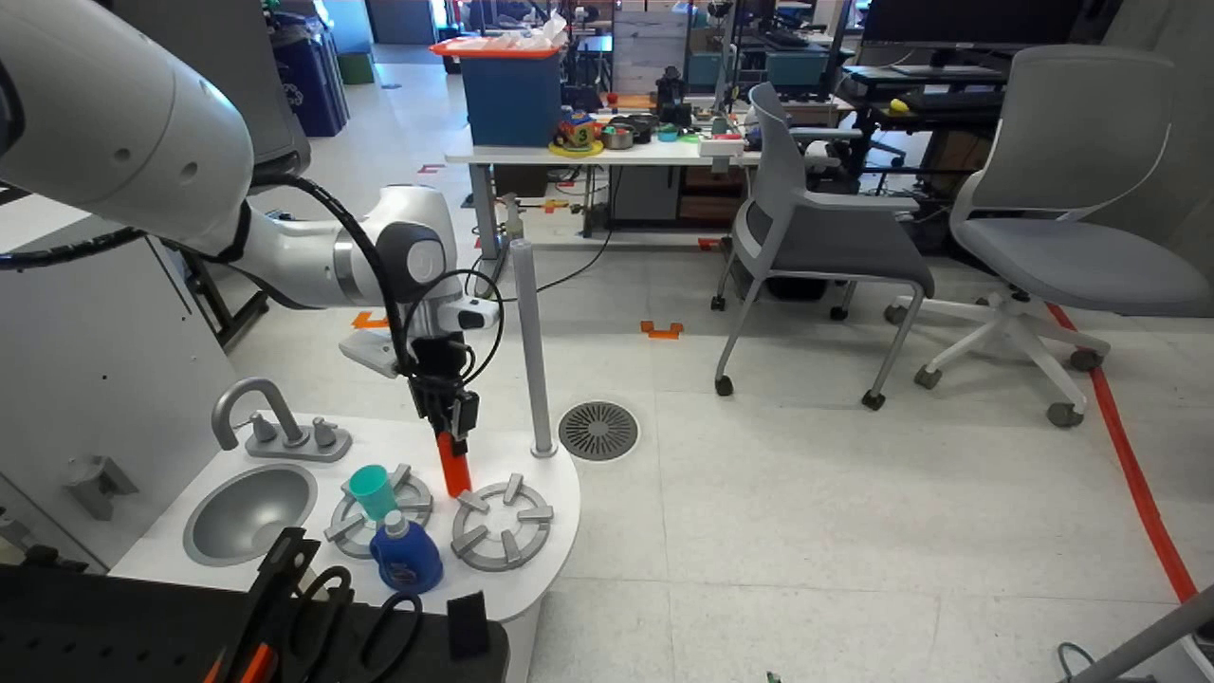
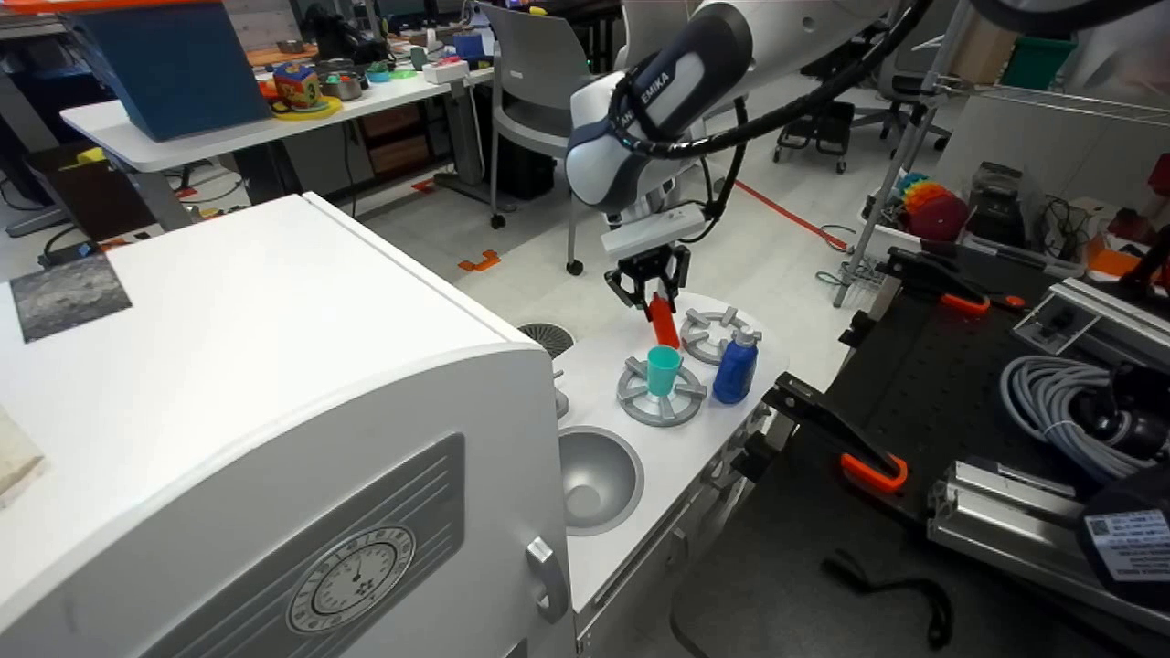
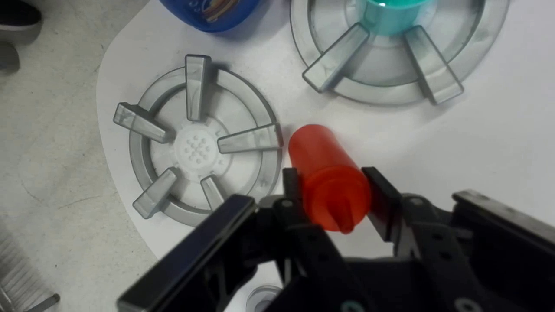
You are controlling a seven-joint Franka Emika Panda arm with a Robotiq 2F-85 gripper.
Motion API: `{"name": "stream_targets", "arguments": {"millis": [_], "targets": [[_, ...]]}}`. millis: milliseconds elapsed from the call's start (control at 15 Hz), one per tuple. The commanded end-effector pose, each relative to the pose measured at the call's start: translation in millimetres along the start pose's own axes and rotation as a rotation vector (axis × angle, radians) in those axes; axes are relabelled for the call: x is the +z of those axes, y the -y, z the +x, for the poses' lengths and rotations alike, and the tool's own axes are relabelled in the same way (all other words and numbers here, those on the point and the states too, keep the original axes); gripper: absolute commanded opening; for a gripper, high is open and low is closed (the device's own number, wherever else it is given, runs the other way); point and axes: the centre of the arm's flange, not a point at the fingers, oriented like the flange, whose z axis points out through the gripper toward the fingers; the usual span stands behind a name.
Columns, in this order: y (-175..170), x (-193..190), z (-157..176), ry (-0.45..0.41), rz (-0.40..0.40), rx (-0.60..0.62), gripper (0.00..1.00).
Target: Remove the ketchup bottle out of the blue cup
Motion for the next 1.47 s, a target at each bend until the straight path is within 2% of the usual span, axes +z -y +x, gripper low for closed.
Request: {"name": "stream_targets", "arguments": {"millis": [0,200,267,333,667,867,1133,1200,1267,1333,1400], "targets": [[41,23,59,-0.036,-0.045,0.016,0.7],[41,23,58,-0.035,-0.058,0.034,0.93],[42,23,57,-0.028,-0.056,0.036,0.99],[44,22,56,-0.018,-0.049,0.036,1.0],[54,19,49,0.07,-0.009,0.063,1.0],[63,13,37,0.204,-0.015,0.12,1.0],[57,-18,-3,0.355,0.035,0.105,1.0],[54,-24,-12,0.422,0.029,0.105,1.0],[48,-24,-24,0.46,-0.047,0.112,1.0],[28,-22,-52,0.37,-0.021,0.08,1.0],[26,-25,-56,0.402,-0.044,0.083,1.0]]}}
